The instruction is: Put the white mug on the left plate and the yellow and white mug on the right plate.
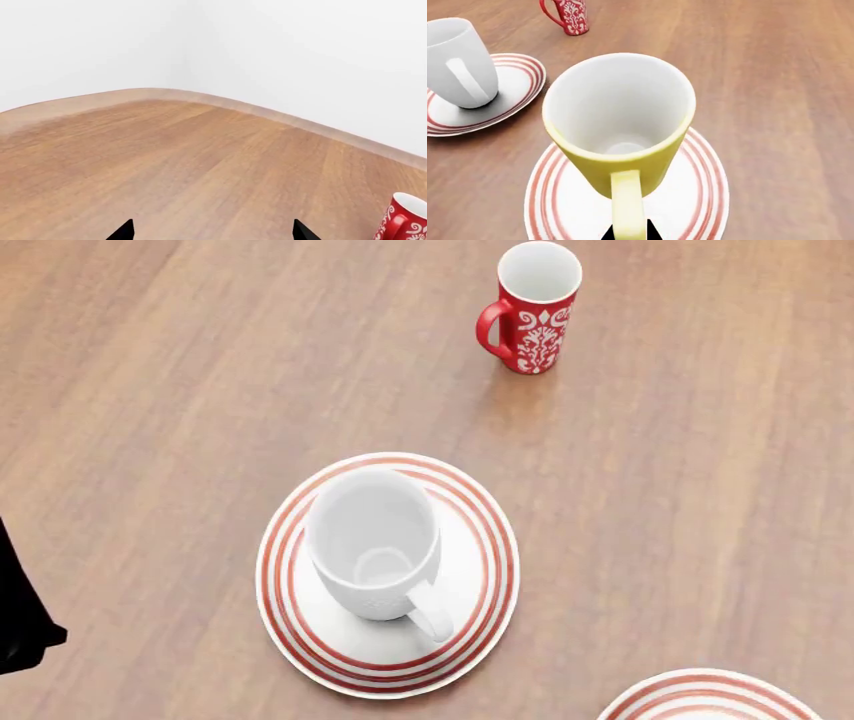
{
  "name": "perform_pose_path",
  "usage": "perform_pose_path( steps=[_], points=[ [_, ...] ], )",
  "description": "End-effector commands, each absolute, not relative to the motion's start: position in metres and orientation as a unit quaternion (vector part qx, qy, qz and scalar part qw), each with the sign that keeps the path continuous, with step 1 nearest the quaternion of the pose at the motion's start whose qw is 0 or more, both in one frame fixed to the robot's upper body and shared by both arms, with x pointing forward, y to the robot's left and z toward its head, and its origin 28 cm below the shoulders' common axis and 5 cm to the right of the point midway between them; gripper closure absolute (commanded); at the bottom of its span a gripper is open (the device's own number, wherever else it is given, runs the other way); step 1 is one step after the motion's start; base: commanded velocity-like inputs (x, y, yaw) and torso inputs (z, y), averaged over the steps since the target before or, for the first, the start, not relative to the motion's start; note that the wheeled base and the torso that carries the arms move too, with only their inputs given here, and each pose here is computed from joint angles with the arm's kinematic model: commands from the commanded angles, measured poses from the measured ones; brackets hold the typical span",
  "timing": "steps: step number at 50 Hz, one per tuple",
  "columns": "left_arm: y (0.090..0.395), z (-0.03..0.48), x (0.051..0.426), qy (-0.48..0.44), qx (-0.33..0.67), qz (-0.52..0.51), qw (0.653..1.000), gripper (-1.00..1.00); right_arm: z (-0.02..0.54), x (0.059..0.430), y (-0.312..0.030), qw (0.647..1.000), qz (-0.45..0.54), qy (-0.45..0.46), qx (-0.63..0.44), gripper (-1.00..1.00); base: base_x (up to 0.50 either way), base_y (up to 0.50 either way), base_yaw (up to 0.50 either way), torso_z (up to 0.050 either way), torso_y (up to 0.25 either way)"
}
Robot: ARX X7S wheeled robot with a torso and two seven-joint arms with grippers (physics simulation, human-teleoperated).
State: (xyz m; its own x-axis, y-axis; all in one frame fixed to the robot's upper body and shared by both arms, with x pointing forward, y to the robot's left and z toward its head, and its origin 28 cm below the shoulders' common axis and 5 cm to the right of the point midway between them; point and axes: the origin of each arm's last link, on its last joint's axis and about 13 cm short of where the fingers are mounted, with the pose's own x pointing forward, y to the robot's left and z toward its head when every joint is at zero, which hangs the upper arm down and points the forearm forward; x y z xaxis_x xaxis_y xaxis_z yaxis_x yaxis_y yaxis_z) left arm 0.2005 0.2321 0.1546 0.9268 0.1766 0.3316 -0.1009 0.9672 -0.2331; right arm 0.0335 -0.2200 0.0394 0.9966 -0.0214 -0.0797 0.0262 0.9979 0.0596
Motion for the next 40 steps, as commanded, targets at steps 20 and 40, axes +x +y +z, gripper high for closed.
perform_pose_path(
  steps=[20, 40],
  points=[
    [0.232, 0.156, 0.198, -0.179, -0.107, 0.072, 0.975, -1.0, 0.021, 0.053, -0.22, 0.997, -0.005, 0.056, 0.048, 1.0, 0.0, 0.0, 0.0, 0.0, 0.0],
    [0.232, 0.156, 0.198, -0.179, -0.108, 0.073, 0.975, -1.0, 0.015, 0.057, -0.219, 0.997, -0.004, 0.06, 0.055, 1.0, 0.0, 0.0, 0.0, 0.0, 0.001]
  ],
)
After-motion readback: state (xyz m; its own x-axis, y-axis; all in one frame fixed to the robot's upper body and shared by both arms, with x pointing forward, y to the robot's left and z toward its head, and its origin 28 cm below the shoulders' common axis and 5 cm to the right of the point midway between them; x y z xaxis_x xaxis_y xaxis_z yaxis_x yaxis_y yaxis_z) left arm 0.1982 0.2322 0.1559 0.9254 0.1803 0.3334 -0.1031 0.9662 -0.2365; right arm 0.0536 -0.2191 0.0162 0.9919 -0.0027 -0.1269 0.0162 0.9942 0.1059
